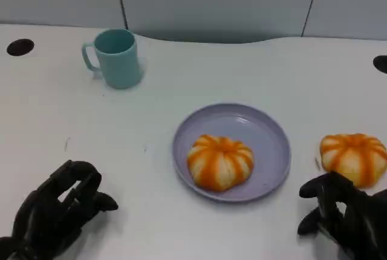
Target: Grasp the bread from the table and place it into the plate.
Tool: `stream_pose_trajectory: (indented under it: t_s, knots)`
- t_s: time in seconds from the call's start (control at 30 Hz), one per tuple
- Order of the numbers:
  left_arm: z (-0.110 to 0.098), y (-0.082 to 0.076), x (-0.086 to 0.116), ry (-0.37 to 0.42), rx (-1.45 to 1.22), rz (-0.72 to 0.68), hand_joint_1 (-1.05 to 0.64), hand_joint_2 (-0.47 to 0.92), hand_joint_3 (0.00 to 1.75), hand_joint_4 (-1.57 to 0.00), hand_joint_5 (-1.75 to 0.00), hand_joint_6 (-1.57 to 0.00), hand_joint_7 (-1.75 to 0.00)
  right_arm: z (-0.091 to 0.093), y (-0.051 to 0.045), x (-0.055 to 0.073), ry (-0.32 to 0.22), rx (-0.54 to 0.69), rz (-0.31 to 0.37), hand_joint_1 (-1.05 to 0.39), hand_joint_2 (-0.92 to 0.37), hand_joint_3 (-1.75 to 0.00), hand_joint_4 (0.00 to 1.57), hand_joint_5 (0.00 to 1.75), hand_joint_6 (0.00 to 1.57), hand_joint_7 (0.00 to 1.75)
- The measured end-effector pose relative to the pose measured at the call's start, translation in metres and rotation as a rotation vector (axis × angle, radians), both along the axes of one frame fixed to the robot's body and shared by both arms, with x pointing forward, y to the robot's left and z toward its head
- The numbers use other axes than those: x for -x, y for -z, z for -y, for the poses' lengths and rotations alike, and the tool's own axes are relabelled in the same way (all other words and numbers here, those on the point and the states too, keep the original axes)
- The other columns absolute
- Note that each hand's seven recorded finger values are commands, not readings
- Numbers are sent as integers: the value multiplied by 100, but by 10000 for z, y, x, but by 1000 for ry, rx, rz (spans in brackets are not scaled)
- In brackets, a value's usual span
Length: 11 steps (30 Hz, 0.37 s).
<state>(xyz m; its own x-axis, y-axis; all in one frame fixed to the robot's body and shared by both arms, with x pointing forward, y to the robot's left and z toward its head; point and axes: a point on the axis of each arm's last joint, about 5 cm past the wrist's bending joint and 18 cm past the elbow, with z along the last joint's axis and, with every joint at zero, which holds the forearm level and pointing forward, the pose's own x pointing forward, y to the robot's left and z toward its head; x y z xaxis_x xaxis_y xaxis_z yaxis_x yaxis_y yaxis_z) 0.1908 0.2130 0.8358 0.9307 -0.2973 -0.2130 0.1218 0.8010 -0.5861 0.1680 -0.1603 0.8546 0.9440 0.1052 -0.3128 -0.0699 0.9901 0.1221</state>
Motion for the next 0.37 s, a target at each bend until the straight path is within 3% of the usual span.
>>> stream_pose_trajectory:
  t_s: [0.37]
  knots:
    - [30, 12, -23, 1, -16, 7, -27, 92, 12, -59, -175, -45, -175, 11, -15, -3, 15, 11, -12, -30, -92, -60, 49, 175, 38, 162]
